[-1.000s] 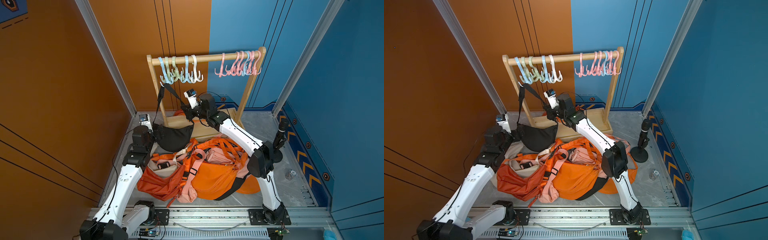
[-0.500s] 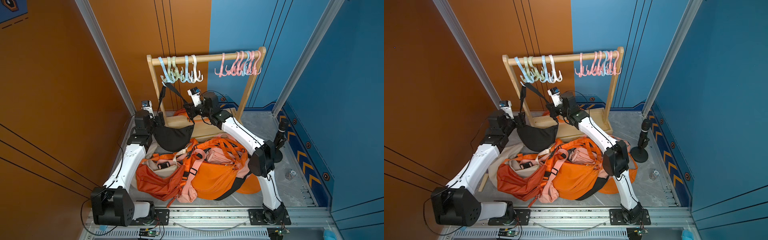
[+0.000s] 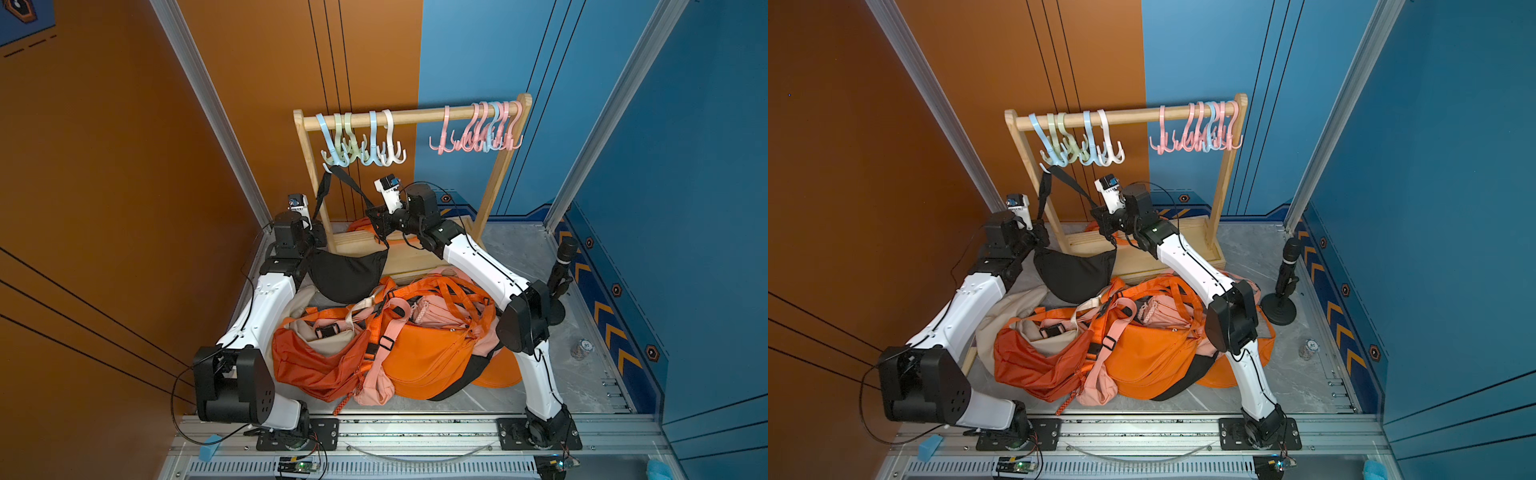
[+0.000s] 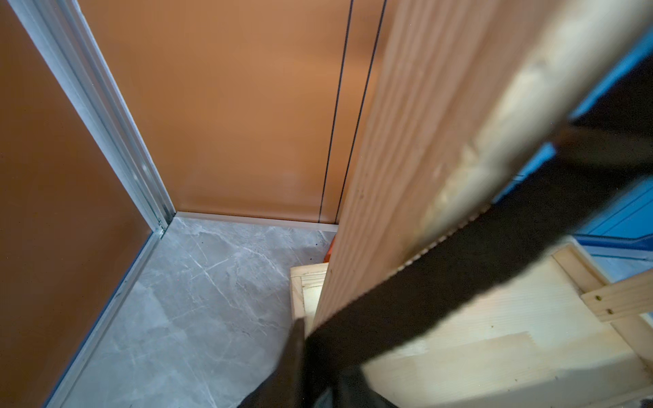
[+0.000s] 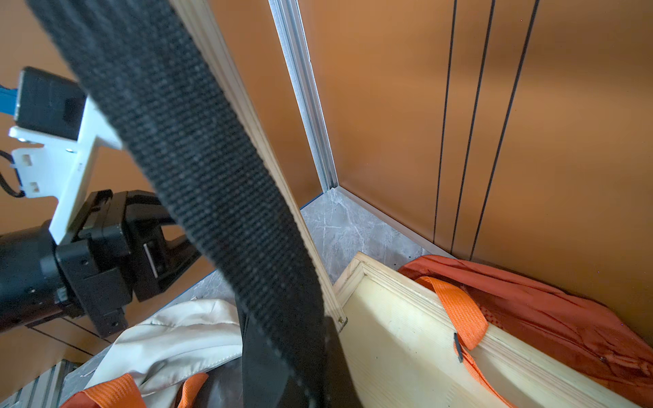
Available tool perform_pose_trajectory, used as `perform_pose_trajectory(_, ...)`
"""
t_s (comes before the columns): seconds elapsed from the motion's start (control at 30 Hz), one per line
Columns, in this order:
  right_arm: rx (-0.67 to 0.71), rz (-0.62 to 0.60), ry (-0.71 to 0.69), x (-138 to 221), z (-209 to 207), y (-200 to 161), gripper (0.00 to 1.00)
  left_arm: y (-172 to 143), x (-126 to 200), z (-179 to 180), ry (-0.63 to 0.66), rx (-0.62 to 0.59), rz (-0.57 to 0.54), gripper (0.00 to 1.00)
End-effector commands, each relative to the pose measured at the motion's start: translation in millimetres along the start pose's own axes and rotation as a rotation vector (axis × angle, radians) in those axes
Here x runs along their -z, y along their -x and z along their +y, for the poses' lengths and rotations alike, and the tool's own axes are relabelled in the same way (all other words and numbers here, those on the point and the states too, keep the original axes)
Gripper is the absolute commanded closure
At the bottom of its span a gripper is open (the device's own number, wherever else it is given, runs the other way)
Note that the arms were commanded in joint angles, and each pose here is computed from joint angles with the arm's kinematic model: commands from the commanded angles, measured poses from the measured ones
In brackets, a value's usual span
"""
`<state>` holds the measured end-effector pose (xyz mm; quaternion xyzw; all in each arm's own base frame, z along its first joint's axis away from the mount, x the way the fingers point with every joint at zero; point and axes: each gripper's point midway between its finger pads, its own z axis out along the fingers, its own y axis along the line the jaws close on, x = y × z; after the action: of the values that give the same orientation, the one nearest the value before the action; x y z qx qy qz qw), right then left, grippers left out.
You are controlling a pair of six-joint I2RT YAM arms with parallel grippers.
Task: Take the bag off the hook
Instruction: Pick up the bag from the hook.
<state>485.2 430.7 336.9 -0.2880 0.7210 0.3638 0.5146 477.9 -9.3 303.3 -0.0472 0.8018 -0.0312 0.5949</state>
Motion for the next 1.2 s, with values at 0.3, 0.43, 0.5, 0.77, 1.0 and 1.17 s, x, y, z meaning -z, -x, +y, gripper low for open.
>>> perform_pose_trajectory(0.3,0.006,-0.052,0.023,27,15,30,1.00,49,32,-1,0.016,-0.009,-0.138,1.00)
perform_pose_trajectory(0.43,0.001,-0.061,0.032,30,19,34,1.00,64,50,-6,0.001,0.000,-0.181,1.00)
perform_pose_trajectory(0.5,-0.001,-0.059,0.035,29,21,33,1.00,70,57,-8,-0.006,0.006,-0.195,1.00)
perform_pose_trajectory(0.77,0.020,-0.122,0.063,51,47,66,1.00,102,90,-11,-0.010,0.020,-0.262,1.00)
perform_pose_trajectory(1.0,0.042,-0.142,0.080,60,68,81,1.00,142,135,-3,0.031,0.023,-0.371,1.00)
perform_pose_trajectory(1.17,0.052,-0.155,0.090,65,78,93,1.00,166,153,15,0.098,0.032,-0.400,1.00)
